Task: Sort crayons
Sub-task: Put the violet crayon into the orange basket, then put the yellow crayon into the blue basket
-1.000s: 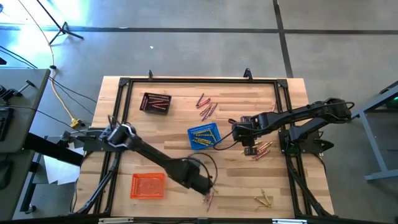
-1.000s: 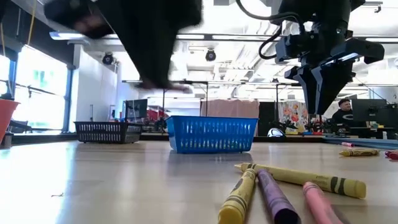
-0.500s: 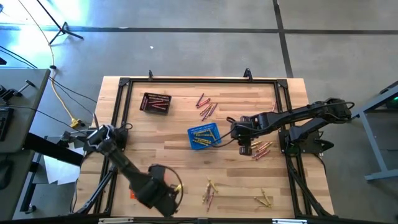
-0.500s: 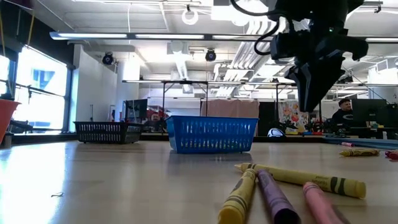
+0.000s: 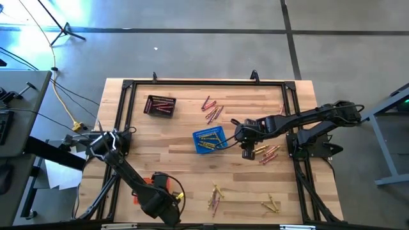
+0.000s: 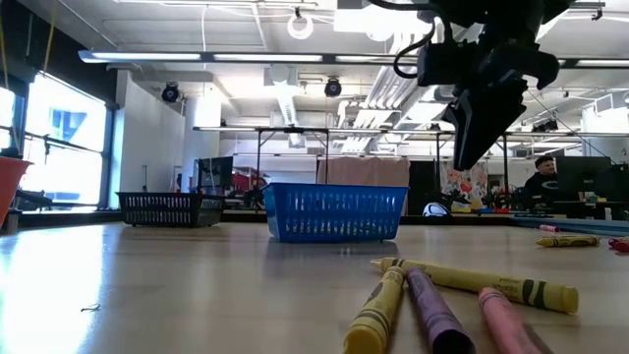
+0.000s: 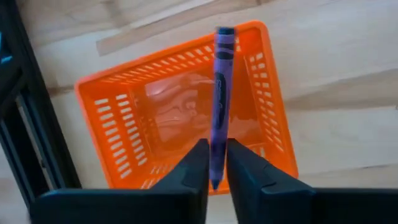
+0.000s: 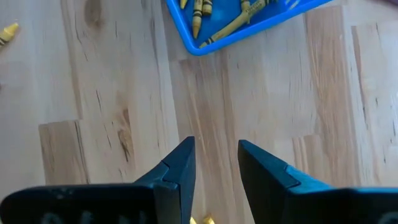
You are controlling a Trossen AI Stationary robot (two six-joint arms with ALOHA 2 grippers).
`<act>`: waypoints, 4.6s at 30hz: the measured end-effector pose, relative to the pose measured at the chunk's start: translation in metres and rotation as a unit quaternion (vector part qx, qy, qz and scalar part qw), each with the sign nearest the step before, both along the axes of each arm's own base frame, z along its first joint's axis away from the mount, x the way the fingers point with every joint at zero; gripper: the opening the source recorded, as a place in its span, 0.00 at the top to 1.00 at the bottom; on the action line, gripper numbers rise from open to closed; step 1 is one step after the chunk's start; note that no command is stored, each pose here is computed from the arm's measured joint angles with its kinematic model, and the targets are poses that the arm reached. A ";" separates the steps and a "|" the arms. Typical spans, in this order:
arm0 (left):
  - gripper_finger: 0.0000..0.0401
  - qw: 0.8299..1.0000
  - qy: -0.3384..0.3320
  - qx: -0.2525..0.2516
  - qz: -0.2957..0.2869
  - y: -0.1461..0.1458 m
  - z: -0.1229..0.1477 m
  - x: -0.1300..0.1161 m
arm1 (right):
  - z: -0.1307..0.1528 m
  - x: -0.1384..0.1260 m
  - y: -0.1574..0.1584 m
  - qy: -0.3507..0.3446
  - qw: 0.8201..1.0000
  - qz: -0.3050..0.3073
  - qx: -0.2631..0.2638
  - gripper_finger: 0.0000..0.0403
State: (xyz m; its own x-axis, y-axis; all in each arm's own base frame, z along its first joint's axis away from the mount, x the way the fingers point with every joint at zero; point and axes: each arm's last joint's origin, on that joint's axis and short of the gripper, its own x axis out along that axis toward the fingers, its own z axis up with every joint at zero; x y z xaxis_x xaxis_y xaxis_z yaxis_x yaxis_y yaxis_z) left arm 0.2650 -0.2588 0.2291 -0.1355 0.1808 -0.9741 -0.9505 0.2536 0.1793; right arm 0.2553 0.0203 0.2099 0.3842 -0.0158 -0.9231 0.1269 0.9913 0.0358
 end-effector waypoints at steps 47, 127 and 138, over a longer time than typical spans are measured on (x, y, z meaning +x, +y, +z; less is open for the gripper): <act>0.68 0.955 -0.075 0.150 -0.245 0.130 0.056 -0.094 | -0.011 0.034 0.100 -0.098 0.916 -0.287 0.261 0.73; 0.68 0.883 -0.171 0.215 -0.381 0.163 0.100 -0.126 | -0.038 0.135 0.159 0.162 0.936 -0.278 0.143 0.97; 0.68 0.881 -0.186 0.223 -0.373 0.162 0.101 -0.124 | 0.024 0.141 0.101 0.002 0.955 -0.291 0.053 0.97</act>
